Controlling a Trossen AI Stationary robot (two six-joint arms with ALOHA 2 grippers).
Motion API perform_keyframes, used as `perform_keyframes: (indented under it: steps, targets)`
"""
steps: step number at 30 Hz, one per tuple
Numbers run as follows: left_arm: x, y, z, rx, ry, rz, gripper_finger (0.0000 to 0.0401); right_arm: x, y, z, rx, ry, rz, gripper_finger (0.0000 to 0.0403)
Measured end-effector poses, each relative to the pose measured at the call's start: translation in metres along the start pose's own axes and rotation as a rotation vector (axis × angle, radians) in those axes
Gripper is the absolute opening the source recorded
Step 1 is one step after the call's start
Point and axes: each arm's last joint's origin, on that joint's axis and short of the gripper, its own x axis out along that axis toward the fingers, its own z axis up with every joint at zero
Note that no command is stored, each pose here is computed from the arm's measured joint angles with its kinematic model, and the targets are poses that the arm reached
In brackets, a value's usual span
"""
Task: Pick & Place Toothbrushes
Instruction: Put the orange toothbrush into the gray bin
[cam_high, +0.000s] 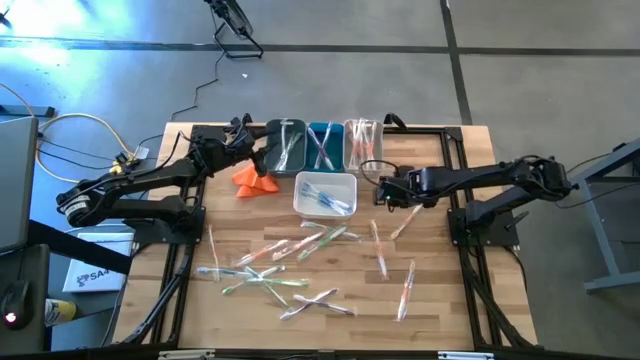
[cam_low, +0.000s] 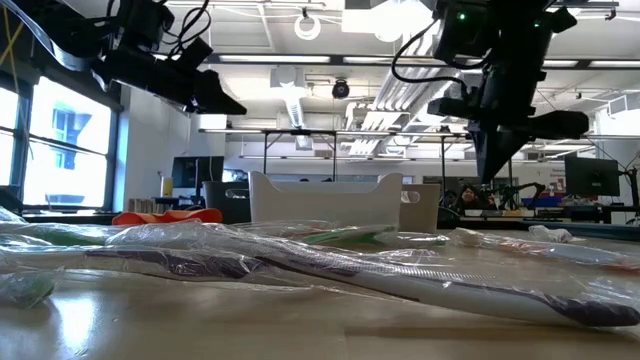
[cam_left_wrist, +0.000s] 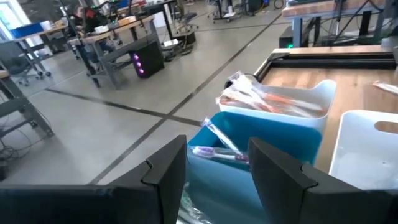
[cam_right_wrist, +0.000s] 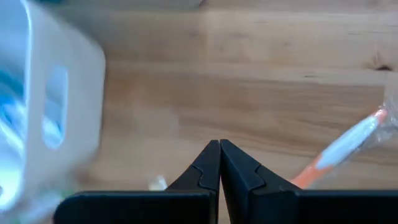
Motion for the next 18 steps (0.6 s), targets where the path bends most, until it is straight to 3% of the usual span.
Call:
perform_keyframes:
  steps: [5,11,18]
  targets:
    - [0.0,0.0,0.0,0.006,0.0,0.002,0.0167,-0.001,0.0,-0.002,0.071,-0.002,-0.001,0.0003]
    - [0.0,0.0,-0.001,0.023,0.007,0.001,0.0167,-0.003,0.0,-0.008,0.055,-0.041,-0.002,0.0003]
    - [0.0,0.0,-0.002,0.023,0.021,-0.003,0.0167,-0.004,-0.008,-0.015,0.021,0.012,-0.079,0.0004]
